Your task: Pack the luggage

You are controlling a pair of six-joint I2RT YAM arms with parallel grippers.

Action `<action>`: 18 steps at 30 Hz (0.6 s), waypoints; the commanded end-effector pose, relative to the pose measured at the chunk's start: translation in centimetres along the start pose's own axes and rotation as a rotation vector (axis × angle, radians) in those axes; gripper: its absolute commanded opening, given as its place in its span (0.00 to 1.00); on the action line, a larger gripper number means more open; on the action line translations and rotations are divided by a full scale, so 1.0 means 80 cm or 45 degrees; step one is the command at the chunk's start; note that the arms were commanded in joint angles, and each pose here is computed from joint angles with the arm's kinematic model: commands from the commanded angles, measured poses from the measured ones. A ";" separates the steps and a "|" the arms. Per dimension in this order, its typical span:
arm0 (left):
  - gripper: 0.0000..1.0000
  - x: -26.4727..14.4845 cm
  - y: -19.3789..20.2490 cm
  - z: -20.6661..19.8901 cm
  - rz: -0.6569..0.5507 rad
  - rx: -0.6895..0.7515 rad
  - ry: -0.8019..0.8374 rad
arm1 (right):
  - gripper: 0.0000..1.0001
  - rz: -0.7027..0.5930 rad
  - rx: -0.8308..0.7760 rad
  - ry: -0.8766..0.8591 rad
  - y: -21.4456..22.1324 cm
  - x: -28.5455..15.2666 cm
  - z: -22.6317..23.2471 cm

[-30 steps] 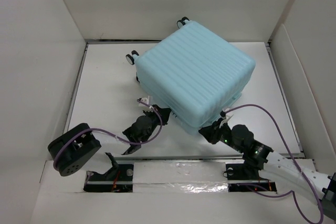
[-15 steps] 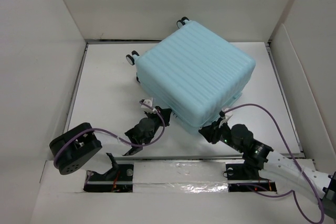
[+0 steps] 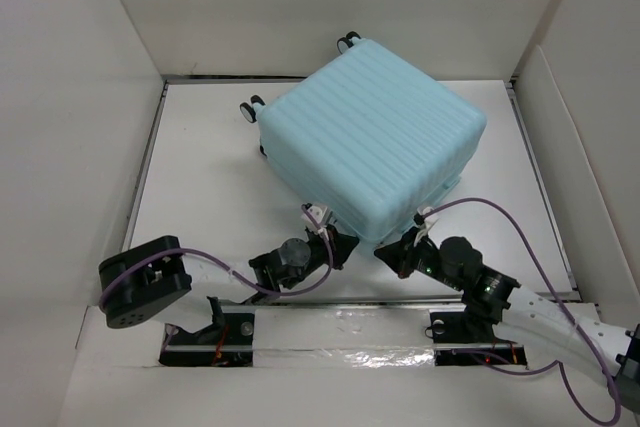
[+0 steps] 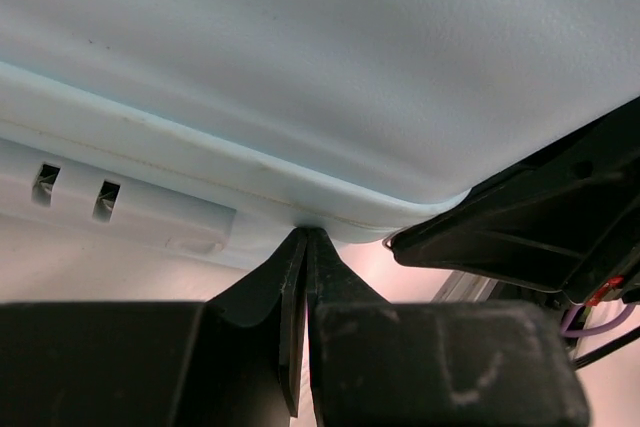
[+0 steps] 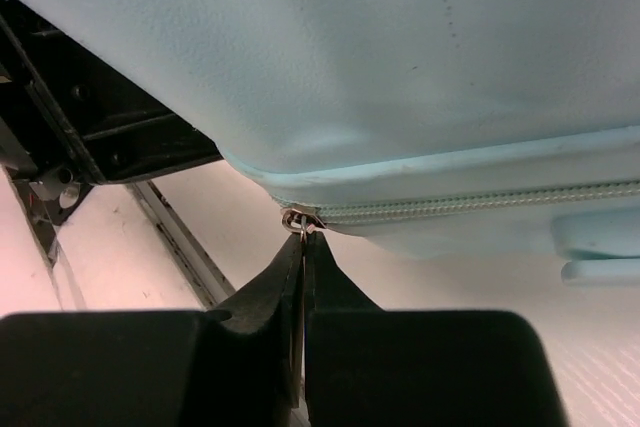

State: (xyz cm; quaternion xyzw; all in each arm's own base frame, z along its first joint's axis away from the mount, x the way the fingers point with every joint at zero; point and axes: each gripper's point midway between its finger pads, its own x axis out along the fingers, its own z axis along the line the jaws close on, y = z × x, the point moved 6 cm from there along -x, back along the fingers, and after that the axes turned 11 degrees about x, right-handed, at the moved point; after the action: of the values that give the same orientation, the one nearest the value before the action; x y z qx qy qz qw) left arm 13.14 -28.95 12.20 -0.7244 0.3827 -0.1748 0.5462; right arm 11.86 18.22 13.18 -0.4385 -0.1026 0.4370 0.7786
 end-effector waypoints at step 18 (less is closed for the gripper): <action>0.00 0.133 -0.049 -0.079 -0.155 -0.065 0.177 | 0.00 0.062 -0.083 -0.063 -0.046 -0.018 0.077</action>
State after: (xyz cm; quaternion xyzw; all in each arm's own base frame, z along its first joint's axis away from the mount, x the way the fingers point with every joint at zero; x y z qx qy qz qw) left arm 15.97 -36.91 12.35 -0.7193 0.3876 -0.1949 0.5425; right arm 11.30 17.67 14.53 -0.4967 -0.0397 0.4284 0.7538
